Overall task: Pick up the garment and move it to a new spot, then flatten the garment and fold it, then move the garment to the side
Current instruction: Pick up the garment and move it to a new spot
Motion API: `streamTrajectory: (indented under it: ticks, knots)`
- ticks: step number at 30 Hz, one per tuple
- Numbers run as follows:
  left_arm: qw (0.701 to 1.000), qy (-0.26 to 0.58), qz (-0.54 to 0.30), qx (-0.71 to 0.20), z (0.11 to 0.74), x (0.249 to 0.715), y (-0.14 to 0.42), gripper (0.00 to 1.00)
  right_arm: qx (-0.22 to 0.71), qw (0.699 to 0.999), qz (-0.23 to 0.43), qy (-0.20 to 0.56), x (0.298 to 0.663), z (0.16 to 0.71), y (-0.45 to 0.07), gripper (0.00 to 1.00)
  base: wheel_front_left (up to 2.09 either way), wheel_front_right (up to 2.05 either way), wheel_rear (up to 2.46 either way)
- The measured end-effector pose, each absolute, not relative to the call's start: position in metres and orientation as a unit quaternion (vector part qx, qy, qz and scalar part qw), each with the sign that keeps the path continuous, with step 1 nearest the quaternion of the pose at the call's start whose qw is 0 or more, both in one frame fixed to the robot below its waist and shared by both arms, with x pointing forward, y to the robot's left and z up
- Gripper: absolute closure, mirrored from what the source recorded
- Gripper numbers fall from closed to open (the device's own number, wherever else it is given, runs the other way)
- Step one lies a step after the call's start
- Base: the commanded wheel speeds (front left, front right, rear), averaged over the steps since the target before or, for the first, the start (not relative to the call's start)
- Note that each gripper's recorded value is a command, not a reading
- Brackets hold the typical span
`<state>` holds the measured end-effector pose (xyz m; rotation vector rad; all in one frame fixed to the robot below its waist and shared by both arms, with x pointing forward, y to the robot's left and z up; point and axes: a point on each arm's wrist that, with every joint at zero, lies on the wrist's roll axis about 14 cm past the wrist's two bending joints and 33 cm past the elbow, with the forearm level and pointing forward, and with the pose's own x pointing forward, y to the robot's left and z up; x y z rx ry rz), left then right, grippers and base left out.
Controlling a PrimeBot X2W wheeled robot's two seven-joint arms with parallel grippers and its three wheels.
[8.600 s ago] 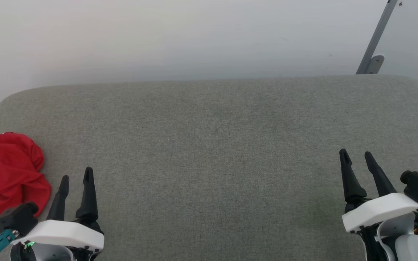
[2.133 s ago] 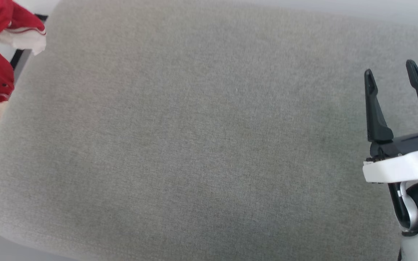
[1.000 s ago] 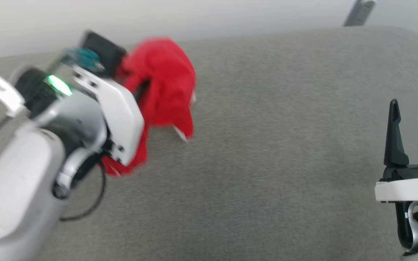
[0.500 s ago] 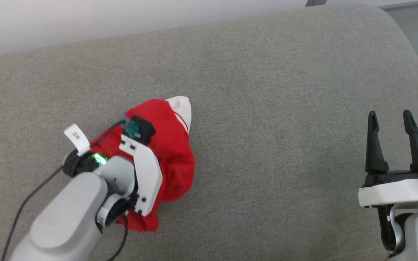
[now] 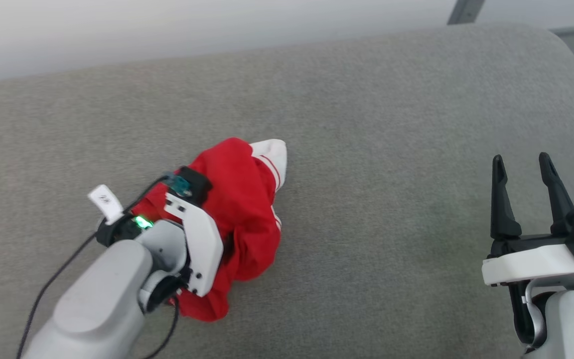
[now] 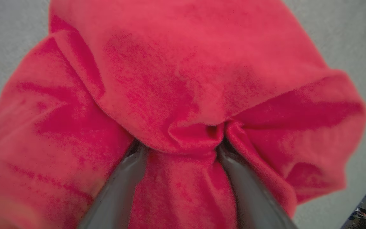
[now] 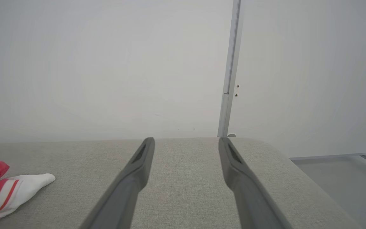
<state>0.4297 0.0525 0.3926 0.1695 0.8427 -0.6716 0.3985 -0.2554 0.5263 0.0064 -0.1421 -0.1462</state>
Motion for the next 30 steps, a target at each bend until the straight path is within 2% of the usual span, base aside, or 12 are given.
streamTrajectory:
  ticks: [7,14,21,30]
  knots:
    - [0.921,0.258,-0.290,0.031,0.457,0.454,0.072,0.00,0.008,0.995,-0.046,-0.083,0.402,0.534,-0.236,0.00,0.00,0.00,0.00]
    - [0.974,0.099,-0.205,-0.012,0.515,0.455,0.131,0.00,0.008,0.995,-0.012,-0.097,0.402,0.545,-0.218,0.00,0.00,0.00,0.00]
    - [0.990,0.010,-0.136,-0.022,0.536,0.427,0.176,0.00,0.010,0.995,0.009,-0.097,0.398,0.546,-0.206,0.00,0.00,0.00,0.00]
    - [0.998,-0.023,-0.042,-0.040,0.534,0.385,0.234,0.00,0.014,0.994,0.030,-0.100,0.396,0.548,-0.191,0.00,0.00,0.00,0.00]
